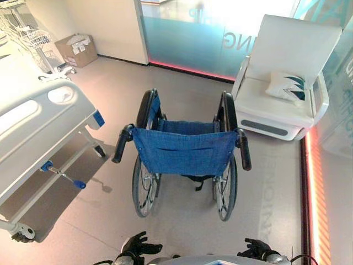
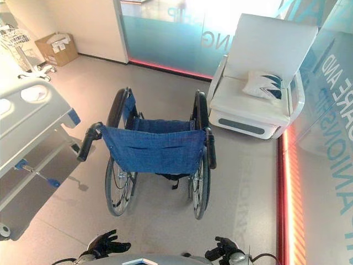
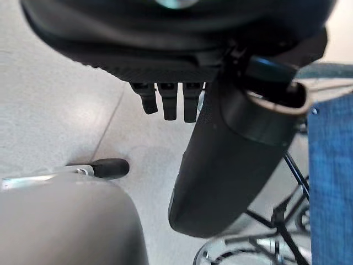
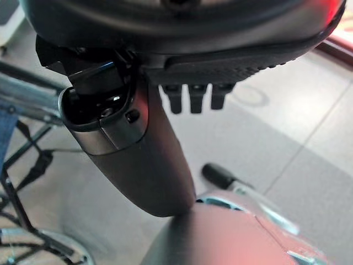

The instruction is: Push the wheelchair next to the bed

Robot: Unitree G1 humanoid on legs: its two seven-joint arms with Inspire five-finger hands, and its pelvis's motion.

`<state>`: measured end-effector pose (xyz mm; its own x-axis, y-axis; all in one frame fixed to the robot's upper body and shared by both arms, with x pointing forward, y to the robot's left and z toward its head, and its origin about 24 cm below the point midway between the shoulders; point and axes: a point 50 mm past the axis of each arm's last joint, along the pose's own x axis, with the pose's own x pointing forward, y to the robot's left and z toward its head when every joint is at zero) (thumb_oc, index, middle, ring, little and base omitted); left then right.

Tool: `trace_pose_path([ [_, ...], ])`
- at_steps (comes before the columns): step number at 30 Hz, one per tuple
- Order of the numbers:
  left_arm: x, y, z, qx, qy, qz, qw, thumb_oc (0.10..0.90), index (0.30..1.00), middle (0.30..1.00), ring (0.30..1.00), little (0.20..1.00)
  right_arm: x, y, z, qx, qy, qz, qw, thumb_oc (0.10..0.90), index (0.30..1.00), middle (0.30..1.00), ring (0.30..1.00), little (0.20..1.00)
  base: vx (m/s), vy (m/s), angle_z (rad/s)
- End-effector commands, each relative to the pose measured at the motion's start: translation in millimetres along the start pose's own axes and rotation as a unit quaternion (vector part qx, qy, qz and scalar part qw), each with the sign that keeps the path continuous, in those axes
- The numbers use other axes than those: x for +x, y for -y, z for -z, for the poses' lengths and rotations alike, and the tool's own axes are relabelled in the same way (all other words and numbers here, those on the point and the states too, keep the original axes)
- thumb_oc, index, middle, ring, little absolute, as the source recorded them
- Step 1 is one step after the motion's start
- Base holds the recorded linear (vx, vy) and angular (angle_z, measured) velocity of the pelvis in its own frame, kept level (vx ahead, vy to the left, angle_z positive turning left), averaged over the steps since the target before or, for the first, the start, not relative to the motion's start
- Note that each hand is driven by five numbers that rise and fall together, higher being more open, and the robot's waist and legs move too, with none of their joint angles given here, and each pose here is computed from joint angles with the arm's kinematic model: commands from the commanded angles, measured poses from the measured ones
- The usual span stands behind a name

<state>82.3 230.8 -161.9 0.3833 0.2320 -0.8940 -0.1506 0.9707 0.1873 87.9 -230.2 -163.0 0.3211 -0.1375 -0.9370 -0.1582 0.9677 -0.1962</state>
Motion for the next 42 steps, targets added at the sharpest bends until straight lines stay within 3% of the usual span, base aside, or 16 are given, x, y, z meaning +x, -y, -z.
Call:
trace_pose_path([
  [1,5.1,-15.5,-25.8,-0.020,0.030,-0.043,0.998,0.800,0.900,0.900,0.900,0.900,1.1,17.0,-14.1,0.040,0.018,0.036,0.998,0.800,0.900,0.900,0.900,0.900,0.00,0.000,0.00],
  [8,2.7,-58.3,-39.8,-0.059,0.049,-0.110,0.991,0.800,0.900,0.900,0.900,0.900,-5.1,59.2,-12.6,0.108,0.016,0.089,0.990,0.800,0.900,0.900,0.900,0.900,0.00,0.000,0.00],
  [10,-5.9,-109.6,-62.1,-0.106,0.077,-0.167,0.977,0.800,0.900,0.900,0.900,0.900,-17.5,107.2,-9.2,0.155,0.018,0.137,0.978,0.800,0.900,0.900,0.900,0.900,0.00,0.000,0.00],
  [17,-24.7,-163.8,-101.6,-0.142,0.142,-0.231,0.952,0.800,0.900,0.900,0.900,0.900,-41.5,170.0,-23.4,0.187,0.036,0.223,0.956,0.800,0.900,0.900,0.900,0.900,0.00,0.000,0.00],
  [22,-42.9,-188.4,-150.1,-0.077,0.206,-0.280,0.934,0.800,0.900,0.900,0.900,0.900,-67.0,215.0,-67.3,0.191,0.105,0.294,0.930,0.800,0.900,0.900,0.900,0.900,0.00,0.004,-0.01],
  [24,-59.4,-199.8,-189.2,-0.075,0.258,-0.295,0.917,0.800,0.900,0.900,0.900,0.900,-86.7,234.3,-110.4,0.191,0.181,0.328,0.907,0.800,0.900,0.900,0.900,0.900,0.00,0.017,-0.10],
  [32,-115.6,-193.7,-278.9,-0.108,0.437,-0.254,0.856,0.800,0.900,0.900,0.900,0.900,-146.3,236.9,-211.4,0.220,0.384,0.345,0.827,0.800,0.900,0.900,0.900,0.900,0.00,0.005,-0.03],
  [38,-163.3,-165.6,-324.9,-0.143,0.571,-0.139,0.797,0.800,0.900,0.900,0.900,0.900,-204.6,203.0,-274.9,0.229,0.556,0.255,0.757,0.800,0.900,0.900,0.900,0.900,0.00,0.000,0.00],
  [42,-192.8,-150.2,-336.8,-0.125,0.642,-0.090,0.751,0.800,0.900,0.900,0.900,0.900,-223.8,181.0,-288.2,0.250,0.623,0.168,0.722,0.800,0.900,0.900,0.900,0.900,0.00,0.000,0.00],
])
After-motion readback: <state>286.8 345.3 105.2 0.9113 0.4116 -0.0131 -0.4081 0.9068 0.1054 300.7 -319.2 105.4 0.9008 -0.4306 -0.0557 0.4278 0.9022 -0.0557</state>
